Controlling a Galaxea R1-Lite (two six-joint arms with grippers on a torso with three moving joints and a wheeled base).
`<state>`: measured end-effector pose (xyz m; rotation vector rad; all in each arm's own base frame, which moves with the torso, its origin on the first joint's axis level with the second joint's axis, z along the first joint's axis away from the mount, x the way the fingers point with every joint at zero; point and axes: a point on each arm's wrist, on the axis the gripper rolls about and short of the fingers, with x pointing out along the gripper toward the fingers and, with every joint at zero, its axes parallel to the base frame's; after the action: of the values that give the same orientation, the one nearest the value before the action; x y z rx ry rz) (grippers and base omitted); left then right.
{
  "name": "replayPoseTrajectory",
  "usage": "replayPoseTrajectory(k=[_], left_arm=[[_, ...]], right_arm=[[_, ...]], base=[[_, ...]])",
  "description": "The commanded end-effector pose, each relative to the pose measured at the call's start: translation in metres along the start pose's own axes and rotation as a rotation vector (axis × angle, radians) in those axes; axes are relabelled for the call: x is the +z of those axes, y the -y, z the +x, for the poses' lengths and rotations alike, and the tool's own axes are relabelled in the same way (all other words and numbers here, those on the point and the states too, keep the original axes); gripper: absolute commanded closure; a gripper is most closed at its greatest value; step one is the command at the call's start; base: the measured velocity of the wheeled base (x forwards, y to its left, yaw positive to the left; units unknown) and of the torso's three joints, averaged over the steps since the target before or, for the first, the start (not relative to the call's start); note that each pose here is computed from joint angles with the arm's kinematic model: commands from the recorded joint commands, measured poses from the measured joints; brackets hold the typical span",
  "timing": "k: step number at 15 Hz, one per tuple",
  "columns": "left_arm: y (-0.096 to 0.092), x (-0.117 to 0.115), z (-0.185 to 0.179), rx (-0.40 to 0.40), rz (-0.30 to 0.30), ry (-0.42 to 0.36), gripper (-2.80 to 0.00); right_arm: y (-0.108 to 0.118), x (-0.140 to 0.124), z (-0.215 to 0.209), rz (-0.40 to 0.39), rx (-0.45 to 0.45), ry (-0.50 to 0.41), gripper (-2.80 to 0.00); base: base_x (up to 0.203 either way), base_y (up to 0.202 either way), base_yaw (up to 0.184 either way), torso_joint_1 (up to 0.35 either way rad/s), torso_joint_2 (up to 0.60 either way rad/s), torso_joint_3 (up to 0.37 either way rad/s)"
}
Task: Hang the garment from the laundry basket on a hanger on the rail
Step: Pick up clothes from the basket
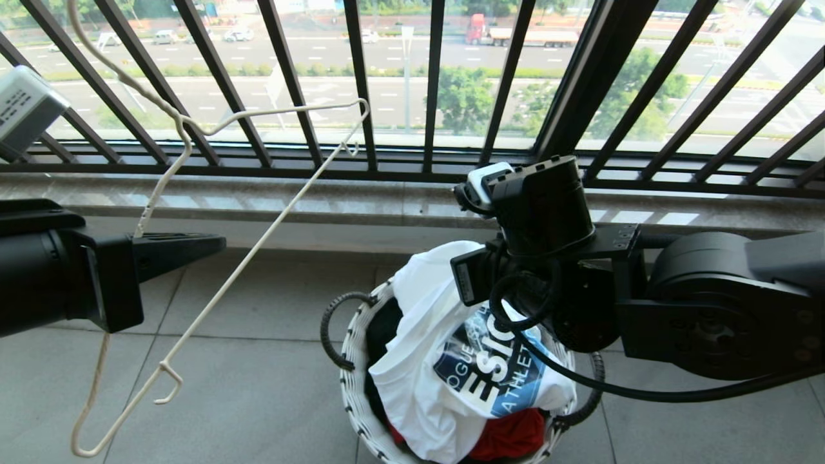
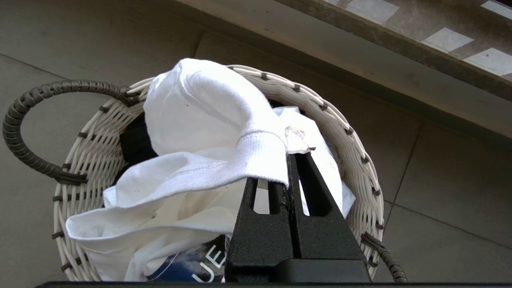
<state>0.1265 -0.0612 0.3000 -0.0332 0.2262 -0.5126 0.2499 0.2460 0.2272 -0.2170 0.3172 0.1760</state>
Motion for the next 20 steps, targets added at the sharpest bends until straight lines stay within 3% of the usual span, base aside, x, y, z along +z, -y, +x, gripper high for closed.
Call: replayPoseTrajectory(k=[1,7,20], left_arm=[[-0.0001,0.0001,0.0009,-0.001,0.000,-0.002,0.00],[-0.0004,-0.0003,0.0040,0.000,0.004,-0.010,0.00],[-0.0001,0.0006,0.0021,-0.001,0.023,-0.003,0.00]], right_arm=[[-0.0011,-0.0020,0.0015,-0.006,-0.004,-0.006,0.00],[-0.0022,-0.0038,0.0048,-0.007,-0.006,-0.004,0.00],[-0.0046,-0.0028,0.0072,0.008,-0.003,0.021,0.00]], base=[[0.000,0.000,0.000,0.000,0.00,0.000],[0.000,0.000,0.000,0.001,0.00,0.024],[0.000,0.000,0.000,0.002,0.00,0.196]])
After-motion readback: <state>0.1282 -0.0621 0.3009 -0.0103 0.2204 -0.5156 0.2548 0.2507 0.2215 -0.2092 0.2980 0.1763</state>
